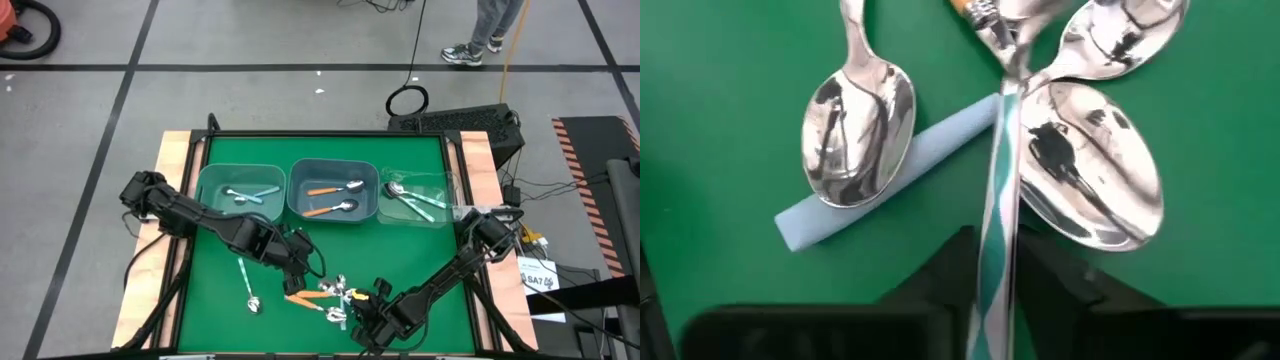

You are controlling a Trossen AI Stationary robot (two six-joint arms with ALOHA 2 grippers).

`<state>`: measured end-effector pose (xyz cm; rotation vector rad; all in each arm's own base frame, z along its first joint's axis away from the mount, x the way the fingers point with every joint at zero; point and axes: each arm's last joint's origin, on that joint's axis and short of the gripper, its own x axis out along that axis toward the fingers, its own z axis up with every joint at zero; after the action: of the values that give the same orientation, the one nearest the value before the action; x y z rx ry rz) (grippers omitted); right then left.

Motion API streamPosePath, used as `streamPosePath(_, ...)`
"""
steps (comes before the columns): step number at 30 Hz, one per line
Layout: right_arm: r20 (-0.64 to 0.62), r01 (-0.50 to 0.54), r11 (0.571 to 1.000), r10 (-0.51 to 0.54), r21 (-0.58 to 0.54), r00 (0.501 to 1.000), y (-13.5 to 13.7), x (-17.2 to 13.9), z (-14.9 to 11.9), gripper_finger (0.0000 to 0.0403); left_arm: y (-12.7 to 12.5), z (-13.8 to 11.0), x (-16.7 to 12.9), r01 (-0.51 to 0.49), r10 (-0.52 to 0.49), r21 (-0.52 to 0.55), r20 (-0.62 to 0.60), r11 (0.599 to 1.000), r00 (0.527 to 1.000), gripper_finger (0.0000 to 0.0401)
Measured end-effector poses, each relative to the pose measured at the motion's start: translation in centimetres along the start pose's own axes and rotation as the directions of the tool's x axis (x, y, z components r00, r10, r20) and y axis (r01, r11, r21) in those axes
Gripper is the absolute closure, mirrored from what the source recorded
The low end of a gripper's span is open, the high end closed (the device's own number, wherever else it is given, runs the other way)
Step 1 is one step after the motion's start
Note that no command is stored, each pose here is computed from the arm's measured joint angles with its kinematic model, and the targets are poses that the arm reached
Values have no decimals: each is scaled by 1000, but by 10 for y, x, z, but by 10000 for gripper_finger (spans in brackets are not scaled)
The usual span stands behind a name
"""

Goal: Sort silverware by color (type)
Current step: Put the white spoon into the transparent bin

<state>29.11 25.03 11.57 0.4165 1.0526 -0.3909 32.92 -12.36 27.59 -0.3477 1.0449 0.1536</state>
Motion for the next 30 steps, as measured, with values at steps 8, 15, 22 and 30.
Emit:
streamPosePath(8,-29,22,998,-20,53,999,-3,-1,-1,372,-6,-5,-1,10,-10,-18,-4,1000,1000,231)
streamPosePath(15,-30,-11,999,13,52,999,-5,-23,7,372,-15,-12,-3,-35,32,75,41,997,999,231)
streamPosePath(22,-16,-29,999,30,35,999,-13,-57,20,372,-10,-9,-3,-58,54,92,44,994,998,231)
streamPosePath(30,-34,-68,996,70,48,997,-33,-112,37,372,-3,-4,-2,-71,66,92,50,993,997,231)
